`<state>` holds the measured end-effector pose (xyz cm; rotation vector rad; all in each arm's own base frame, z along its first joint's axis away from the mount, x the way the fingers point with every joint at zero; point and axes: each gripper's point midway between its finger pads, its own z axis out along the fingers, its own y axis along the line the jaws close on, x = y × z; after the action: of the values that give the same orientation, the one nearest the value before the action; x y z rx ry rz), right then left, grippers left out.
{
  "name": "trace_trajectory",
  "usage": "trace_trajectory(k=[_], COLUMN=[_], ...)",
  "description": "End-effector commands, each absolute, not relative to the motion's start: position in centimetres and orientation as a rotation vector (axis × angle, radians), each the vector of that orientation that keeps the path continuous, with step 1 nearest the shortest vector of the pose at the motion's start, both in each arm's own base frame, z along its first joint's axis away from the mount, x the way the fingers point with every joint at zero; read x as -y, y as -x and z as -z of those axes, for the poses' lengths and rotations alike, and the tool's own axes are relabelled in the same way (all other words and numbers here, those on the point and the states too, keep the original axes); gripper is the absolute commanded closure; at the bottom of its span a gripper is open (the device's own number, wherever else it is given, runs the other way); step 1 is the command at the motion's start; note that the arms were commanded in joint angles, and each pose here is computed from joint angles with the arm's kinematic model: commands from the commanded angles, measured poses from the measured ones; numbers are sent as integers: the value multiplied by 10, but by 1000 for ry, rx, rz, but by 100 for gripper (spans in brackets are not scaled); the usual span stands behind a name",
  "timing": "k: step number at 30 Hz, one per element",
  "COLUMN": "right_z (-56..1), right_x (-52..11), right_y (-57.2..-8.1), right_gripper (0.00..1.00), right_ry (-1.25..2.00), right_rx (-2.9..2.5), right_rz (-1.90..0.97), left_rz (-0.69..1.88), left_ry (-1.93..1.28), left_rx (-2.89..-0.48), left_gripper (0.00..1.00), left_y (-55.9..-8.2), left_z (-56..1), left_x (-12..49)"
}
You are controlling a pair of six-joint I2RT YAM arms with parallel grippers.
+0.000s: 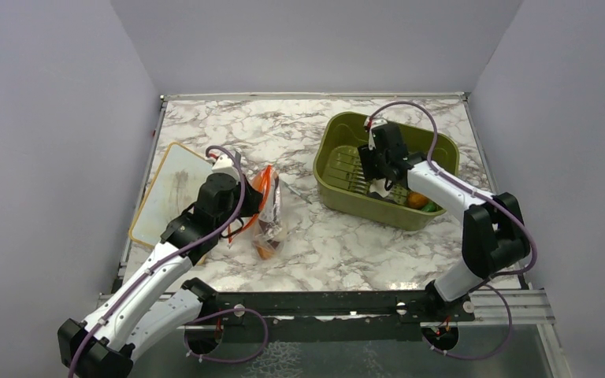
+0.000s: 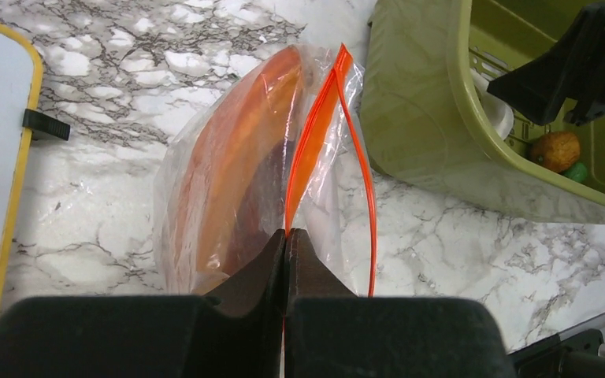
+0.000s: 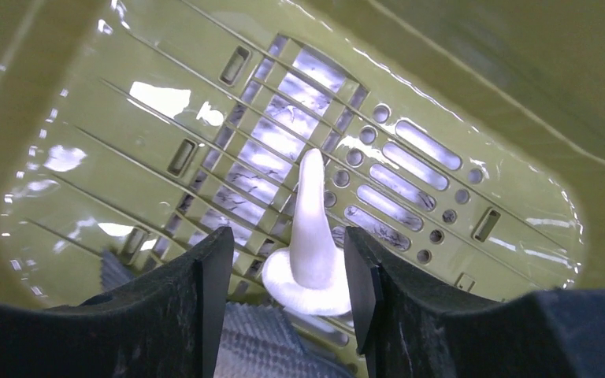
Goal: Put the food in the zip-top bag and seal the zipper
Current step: Pick up the fake vegetable from the bin.
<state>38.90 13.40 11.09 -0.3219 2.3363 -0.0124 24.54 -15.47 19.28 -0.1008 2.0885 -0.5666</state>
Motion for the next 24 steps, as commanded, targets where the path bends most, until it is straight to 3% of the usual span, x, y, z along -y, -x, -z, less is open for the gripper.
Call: trace_trajectory(k=[1, 4, 11, 16, 20, 24], right_z=[-109, -104, -106, -104, -97, -82], right_x=[-137, -145, -140, -131, -126, -117], right_y=[-404, -402, -381, -368, -379, -394], right_gripper=[50, 50, 31, 26, 29, 43], right_ry=[451, 502, 362, 283, 292, 267], right_rx=[-2227, -2261, -2434, -2510, -2485, -2515], right_rz=[13, -31, -43, -8, 29, 77], left_rz=[525, 516, 456, 414, 389, 364], left_ry=[137, 139, 93, 83, 76, 52], left_rx=[-2144, -2149, -2209, -2230, -2238, -2265], left_gripper=[100, 100, 100, 100, 100, 100], left_y=[-245, -247, -251, -253, -258, -263], left_z=[-195, -201, -194, -189, -188, -182], left_x=[151, 152, 152, 149, 150, 152])
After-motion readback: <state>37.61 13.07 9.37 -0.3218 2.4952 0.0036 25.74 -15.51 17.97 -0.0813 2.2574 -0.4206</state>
